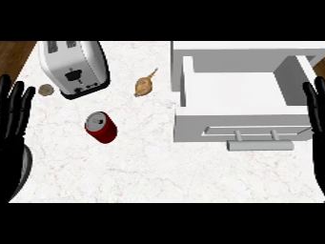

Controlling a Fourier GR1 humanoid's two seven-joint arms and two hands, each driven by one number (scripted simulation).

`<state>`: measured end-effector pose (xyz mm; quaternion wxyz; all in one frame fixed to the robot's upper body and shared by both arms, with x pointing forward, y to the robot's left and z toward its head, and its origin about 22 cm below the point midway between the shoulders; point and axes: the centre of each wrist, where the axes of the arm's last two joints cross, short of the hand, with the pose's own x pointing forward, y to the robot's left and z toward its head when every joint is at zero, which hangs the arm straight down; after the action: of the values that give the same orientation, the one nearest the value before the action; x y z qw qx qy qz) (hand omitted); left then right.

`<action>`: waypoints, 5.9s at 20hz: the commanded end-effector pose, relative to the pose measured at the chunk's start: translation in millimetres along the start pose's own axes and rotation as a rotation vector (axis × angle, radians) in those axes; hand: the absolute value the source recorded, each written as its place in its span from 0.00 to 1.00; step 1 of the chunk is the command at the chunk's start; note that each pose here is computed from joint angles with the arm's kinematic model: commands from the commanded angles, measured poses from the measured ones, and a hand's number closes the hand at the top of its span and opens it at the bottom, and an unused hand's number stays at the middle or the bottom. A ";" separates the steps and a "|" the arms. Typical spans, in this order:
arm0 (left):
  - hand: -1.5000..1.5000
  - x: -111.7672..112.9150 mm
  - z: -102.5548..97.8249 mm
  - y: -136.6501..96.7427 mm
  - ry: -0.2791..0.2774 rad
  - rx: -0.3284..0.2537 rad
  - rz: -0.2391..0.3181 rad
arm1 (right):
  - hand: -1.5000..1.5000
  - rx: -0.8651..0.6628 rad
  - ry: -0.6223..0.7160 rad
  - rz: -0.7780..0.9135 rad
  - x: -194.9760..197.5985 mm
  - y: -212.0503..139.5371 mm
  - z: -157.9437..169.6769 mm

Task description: Pick up the can, place it into the drawer and close the drawer

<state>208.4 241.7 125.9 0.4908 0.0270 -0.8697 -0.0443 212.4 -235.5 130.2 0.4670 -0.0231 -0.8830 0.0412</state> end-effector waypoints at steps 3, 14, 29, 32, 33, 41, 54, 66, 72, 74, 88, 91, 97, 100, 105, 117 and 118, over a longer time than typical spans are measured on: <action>0.00 -7.8 -16.6 6.2 -0.044 -0.334 0.224 | 0.00 0.019 0.040 -0.033 -4.6 2.6 -0.6; 0.00 -39.9 -61.3 96.1 0.292 -0.698 0.219 | 0.00 -0.176 0.405 0.034 -12.9 -34.7 38.9; 0.00 -41.7 -68.9 156.8 0.356 -0.682 0.305 | 0.00 -0.177 0.391 0.024 5.5 -93.9 83.8; 0.00 -30.1 -73.8 165.2 0.420 -0.652 0.344 | 0.00 -0.210 0.384 0.038 5.6 -99.9 88.3; 0.00 -38.4 -72.9 161.0 0.434 -0.651 0.365 | 0.00 -0.194 0.382 0.022 -0.1 -90.6 90.1; 0.00 -50.3 -72.7 132.0 0.537 -0.660 0.473 | 0.00 -0.196 0.381 0.021 25.9 -114.7 101.0; 0.00 -86.5 -88.5 77.3 0.576 -0.658 0.433 | 0.00 -0.184 0.396 0.019 33.9 -118.3 139.1; 0.00 -147.8 -56.5 58.4 0.634 -0.609 0.374 | 0.00 -0.199 0.391 0.047 38.1 -142.4 132.7; 0.00 -178.7 -44.0 66.0 0.616 -0.563 0.350 | 0.00 -0.184 0.393 0.019 29.2 -136.3 123.9; 0.00 -187.4 -22.5 43.1 0.618 -0.542 0.316 | 0.00 -0.182 0.390 0.012 41.5 -144.4 134.6; 0.00 -228.1 -17.5 94.6 0.683 -0.514 0.311 | 0.00 -0.178 0.376 0.003 39.0 -141.6 141.5; 0.00 -236.8 -0.5 83.0 0.703 -0.524 0.337 | 0.00 -0.173 0.386 0.008 42.5 -130.2 144.9; 0.00 -251.2 11.0 50.3 0.707 -0.515 0.347 | 0.00 -0.176 0.378 0.012 44.8 -138.0 137.7; 0.00 -254.9 26.2 54.1 0.733 -0.492 0.366 | 0.00 -0.164 0.390 0.000 49.9 -137.7 132.5; 0.00 -255.4 19.2 49.7 0.718 -0.472 0.397 | 0.00 -0.172 0.365 0.015 64.5 -138.3 134.3; 1.00 -255.1 -0.6 22.5 0.744 -0.630 0.574 | 0.00 -0.163 0.398 -0.019 53.6 -134.5 125.5; 1.00 -249.3 -20.2 27.7 0.701 -0.606 0.576 | 0.00 -0.183 0.381 -0.027 52.8 -133.9 136.0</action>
<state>343.0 294.1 -84.5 0.7721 -0.2771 -0.5523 -0.1486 67.3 -377.5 111.0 0.6260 -0.0629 -0.7763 -0.0387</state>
